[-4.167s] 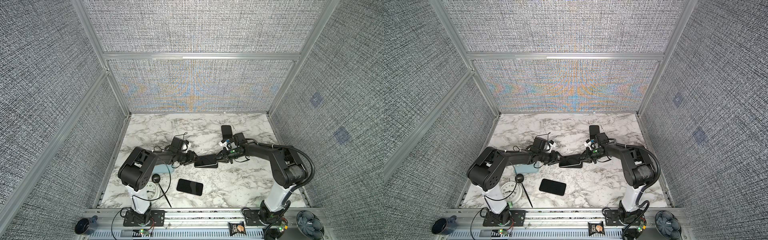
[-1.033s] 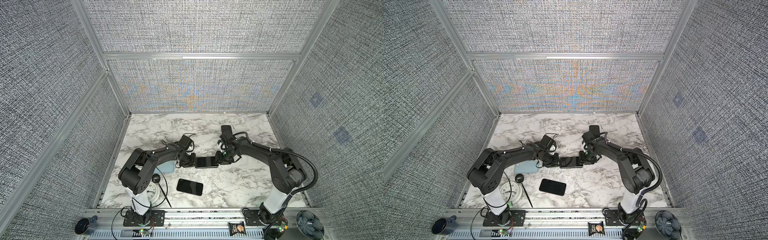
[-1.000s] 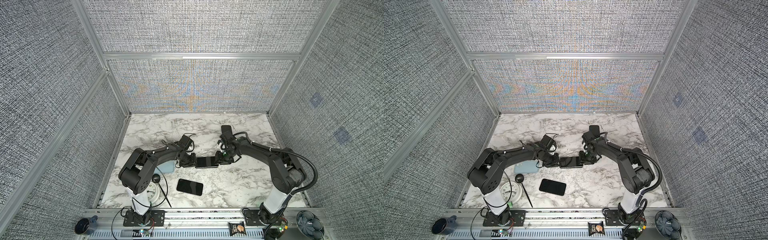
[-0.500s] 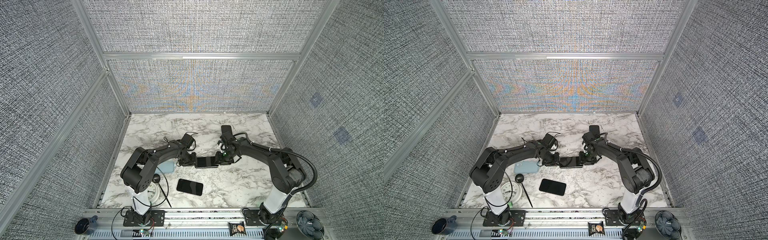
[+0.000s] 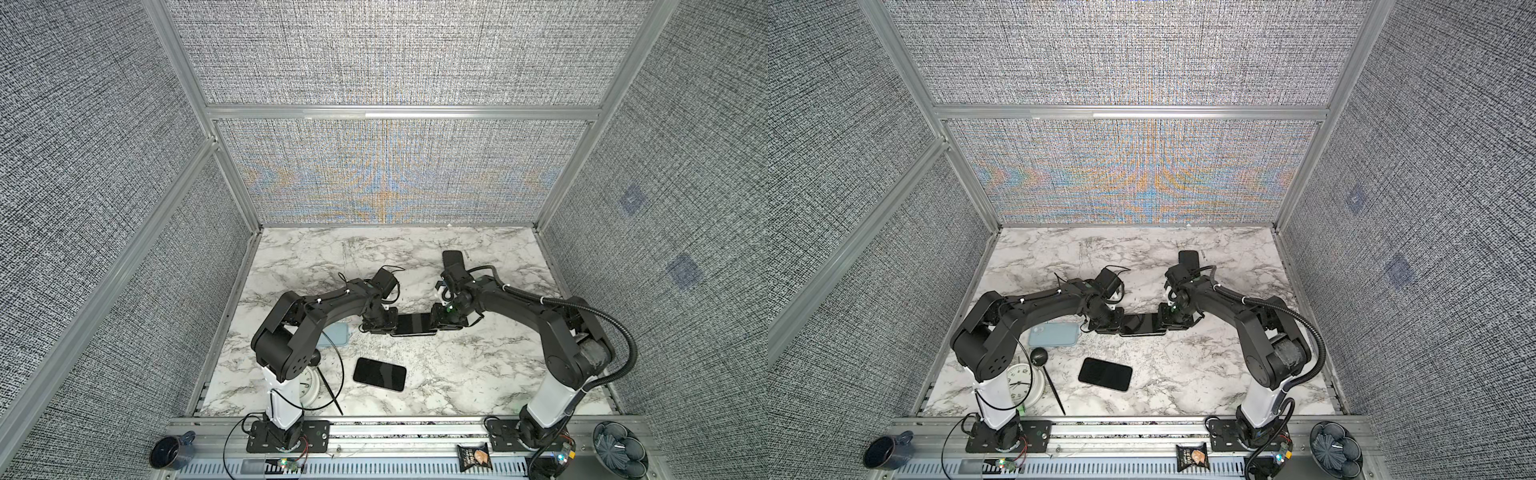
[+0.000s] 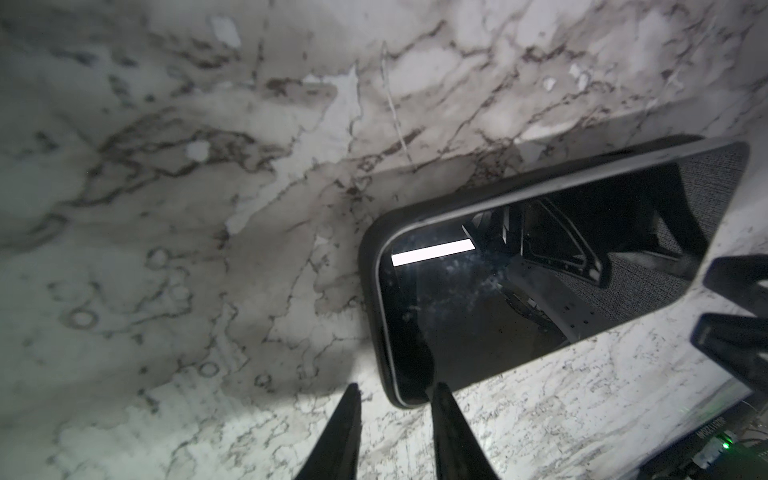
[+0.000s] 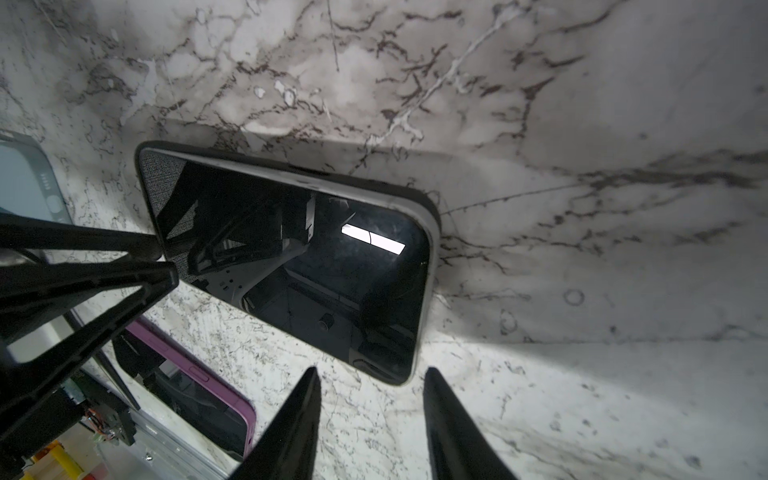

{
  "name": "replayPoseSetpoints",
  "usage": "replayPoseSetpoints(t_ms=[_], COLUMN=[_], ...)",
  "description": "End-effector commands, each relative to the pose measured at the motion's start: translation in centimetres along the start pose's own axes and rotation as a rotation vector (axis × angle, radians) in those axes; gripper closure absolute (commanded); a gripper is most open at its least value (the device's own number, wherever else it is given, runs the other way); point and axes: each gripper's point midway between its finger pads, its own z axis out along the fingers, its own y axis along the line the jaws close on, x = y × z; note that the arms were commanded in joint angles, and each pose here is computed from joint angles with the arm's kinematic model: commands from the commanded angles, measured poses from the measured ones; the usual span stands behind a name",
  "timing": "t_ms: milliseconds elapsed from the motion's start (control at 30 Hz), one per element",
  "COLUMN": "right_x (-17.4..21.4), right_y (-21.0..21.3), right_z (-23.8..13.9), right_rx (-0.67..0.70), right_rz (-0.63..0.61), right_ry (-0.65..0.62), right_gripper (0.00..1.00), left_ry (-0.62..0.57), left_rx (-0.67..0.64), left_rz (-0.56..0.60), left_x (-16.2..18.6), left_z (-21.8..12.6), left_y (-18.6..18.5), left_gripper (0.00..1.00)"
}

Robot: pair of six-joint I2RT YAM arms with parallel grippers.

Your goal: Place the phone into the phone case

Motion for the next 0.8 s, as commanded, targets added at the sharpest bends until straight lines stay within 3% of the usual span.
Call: replayPoseSetpoints(t_ms=[0,367,767], right_x=[0.0,0.1,0.0], right_y=[0.1,0.1,0.0], right_z=[-0.1,0.2,0.7], right_rx=[-0.007,-0.021,-0.018], right_rz=[-0.009,-0.002,0.004], right_ry=[-0.003,-0.002,0.001], right_gripper=[0.56,0.58,0.73], left_ry=[0.016,0.025,-0.013], left_rx=[-0.035,-0.042,-0.008], left_rz=[0.006,-0.004,0.009], left_x=[0.4,0.6,-0.2], left_z=[0.1,0.5,-0.5], left_y=[0.6,0.9,-0.1], left_gripper=[0.71,0.76,0.76])
